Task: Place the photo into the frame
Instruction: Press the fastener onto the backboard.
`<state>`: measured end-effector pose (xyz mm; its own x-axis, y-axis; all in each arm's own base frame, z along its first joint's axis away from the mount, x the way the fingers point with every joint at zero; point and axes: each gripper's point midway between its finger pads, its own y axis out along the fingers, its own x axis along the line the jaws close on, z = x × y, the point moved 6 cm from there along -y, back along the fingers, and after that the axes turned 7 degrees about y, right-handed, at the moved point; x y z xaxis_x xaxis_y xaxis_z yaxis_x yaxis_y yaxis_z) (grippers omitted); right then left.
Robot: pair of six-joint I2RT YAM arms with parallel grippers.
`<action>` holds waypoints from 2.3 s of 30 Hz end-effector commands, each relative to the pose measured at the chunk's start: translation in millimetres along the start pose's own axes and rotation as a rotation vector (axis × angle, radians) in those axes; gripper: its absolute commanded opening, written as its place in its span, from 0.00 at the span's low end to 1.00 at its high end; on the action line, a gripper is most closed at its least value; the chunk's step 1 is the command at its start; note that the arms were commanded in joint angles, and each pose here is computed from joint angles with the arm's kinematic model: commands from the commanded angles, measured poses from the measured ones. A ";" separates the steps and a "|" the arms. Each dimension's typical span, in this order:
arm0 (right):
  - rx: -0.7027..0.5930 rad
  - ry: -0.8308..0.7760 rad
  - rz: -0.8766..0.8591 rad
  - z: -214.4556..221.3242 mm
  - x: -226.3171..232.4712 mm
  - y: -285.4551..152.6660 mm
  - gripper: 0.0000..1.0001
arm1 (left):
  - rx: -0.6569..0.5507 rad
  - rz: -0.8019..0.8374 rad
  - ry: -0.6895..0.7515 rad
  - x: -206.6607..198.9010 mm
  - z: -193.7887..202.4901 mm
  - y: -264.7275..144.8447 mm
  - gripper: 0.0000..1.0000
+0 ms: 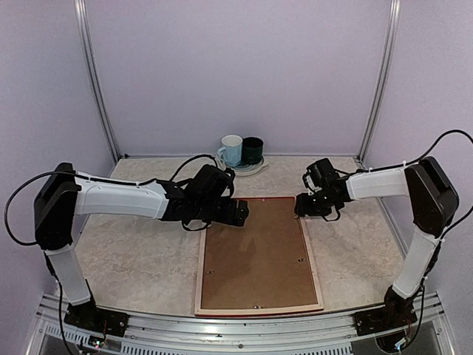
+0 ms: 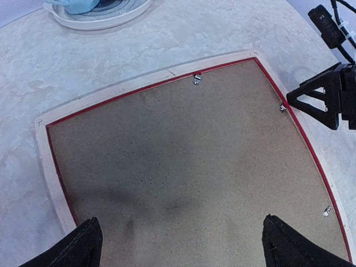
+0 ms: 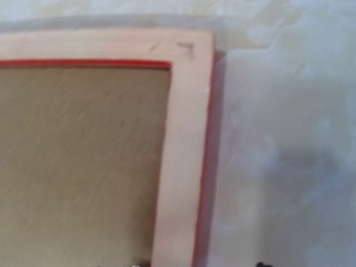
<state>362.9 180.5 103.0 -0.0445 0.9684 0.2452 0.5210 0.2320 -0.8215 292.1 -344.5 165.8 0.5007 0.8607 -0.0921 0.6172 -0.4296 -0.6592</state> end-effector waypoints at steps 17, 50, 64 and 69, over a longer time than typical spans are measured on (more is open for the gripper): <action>0.004 0.149 0.092 5.2 3.7 29.3 0.48 | 0.001 -0.005 -0.040 -25.1 20.8 84.8 0.99; 0.090 0.342 0.158 32.5 9.8 29.2 0.07 | -0.005 -0.042 -0.109 -30.9 58.0 109.6 0.99; 0.063 0.267 0.115 11.0 25.9 25.7 0.24 | -0.056 -0.052 -0.101 -34.1 33.3 97.5 0.99; 0.029 0.194 0.089 -6.8 35.4 16.1 0.46 | -0.107 -0.054 -0.098 -32.4 6.1 81.1 0.99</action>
<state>370.5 207.2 88.0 0.2384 0.9327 0.2707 0.4741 0.1315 -0.8706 322.1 -401.9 82.0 0.3875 0.9119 -0.1353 0.6933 -0.3850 -0.6092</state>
